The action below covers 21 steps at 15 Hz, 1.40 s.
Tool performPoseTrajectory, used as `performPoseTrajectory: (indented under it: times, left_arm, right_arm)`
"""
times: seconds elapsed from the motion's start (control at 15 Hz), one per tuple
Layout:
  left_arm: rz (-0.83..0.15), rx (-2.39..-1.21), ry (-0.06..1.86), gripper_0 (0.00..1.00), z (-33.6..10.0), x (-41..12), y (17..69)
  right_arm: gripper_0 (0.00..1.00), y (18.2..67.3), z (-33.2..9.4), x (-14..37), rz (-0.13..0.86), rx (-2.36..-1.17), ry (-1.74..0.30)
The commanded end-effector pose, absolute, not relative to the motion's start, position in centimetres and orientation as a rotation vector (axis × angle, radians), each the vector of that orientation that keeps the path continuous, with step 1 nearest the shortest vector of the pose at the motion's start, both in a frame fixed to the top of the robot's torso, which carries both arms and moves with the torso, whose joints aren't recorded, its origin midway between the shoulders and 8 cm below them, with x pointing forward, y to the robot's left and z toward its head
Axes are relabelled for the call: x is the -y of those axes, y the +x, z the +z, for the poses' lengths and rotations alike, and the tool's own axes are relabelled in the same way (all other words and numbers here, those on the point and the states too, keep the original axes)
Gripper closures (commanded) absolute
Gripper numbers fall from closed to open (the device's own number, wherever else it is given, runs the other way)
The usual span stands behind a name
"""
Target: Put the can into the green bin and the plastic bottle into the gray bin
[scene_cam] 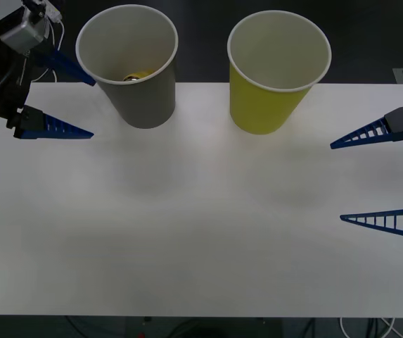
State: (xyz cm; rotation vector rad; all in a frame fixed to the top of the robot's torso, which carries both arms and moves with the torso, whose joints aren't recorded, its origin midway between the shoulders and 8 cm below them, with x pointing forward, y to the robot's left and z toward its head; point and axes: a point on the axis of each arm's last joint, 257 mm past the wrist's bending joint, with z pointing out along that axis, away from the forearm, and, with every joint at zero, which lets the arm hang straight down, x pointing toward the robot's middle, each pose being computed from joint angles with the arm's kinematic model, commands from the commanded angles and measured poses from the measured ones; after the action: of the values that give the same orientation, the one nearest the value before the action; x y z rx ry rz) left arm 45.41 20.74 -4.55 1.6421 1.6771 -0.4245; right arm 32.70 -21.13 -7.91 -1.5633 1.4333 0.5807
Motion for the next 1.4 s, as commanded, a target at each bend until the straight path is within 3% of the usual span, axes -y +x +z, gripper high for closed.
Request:
performPoseTrajectory:
  times: [0.07,0.4,0.8,1.4]
  left_arm:
    - [-0.455,-1.638,1.608,0.0,-4.8,-20.0,45.3]
    - [-0.448,-1.542,1.573,0.0,-6.6,-19.2,43.7]
    - [-0.522,-1.512,1.573,0.0,-6.7,-18.9,40.1]
    - [-0.403,-1.49,1.647,0.0,-8.8,-20.1,36.4]
  right_arm:
    - [0.0,32.7,-7.9,21.1,0.581,-1.433,-1.563]
    - [0.0,32.7,-7.9,21.1,0.581,-1.433,-1.563]
    - [0.0,32.7,-7.9,21.1,0.581,-1.433,-1.563]
    - [0.0,32.7,-7.9,21.1,0.581,-1.433,-1.563]
